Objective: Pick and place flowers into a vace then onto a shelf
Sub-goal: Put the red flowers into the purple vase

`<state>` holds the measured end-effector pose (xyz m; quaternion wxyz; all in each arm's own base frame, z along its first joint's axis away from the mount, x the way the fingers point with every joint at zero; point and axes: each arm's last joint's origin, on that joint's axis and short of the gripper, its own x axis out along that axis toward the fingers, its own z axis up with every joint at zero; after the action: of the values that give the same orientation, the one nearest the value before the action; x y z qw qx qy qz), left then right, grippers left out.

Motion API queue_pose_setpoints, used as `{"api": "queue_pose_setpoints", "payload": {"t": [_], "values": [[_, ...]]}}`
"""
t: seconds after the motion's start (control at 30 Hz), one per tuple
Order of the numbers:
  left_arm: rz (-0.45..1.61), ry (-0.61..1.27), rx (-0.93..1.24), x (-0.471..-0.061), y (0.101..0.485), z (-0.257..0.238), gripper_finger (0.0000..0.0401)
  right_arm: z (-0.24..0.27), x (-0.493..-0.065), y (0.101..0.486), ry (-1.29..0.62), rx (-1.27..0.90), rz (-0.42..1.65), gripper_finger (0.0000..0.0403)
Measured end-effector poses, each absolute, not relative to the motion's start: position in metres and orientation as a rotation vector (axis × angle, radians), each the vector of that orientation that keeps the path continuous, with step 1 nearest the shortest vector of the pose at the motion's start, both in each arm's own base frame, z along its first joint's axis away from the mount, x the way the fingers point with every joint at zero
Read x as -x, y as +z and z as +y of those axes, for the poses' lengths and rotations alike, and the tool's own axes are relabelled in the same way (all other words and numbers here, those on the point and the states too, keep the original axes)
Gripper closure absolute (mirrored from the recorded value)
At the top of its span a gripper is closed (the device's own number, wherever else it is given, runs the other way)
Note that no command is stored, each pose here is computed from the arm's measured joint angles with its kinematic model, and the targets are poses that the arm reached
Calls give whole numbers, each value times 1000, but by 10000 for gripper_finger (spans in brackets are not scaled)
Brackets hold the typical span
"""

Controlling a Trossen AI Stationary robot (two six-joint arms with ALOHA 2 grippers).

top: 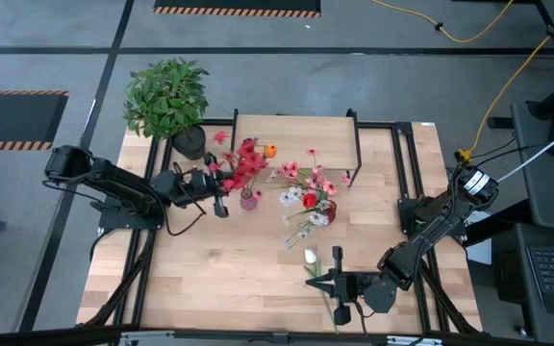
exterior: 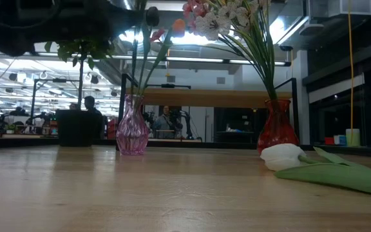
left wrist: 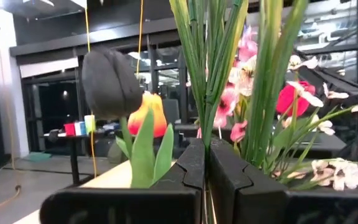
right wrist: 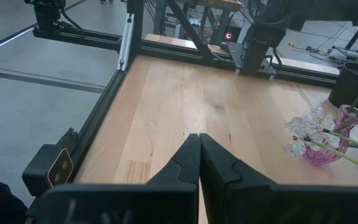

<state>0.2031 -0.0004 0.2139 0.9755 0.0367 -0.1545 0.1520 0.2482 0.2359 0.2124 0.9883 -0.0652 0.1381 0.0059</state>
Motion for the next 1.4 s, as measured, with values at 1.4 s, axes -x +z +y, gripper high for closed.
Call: {"api": "queue_pose_setpoints", "payload": {"t": [1.4], "values": [[-161,269,-43,-209,191,11,397,224,-259,213,-34,123,277,399]]}}
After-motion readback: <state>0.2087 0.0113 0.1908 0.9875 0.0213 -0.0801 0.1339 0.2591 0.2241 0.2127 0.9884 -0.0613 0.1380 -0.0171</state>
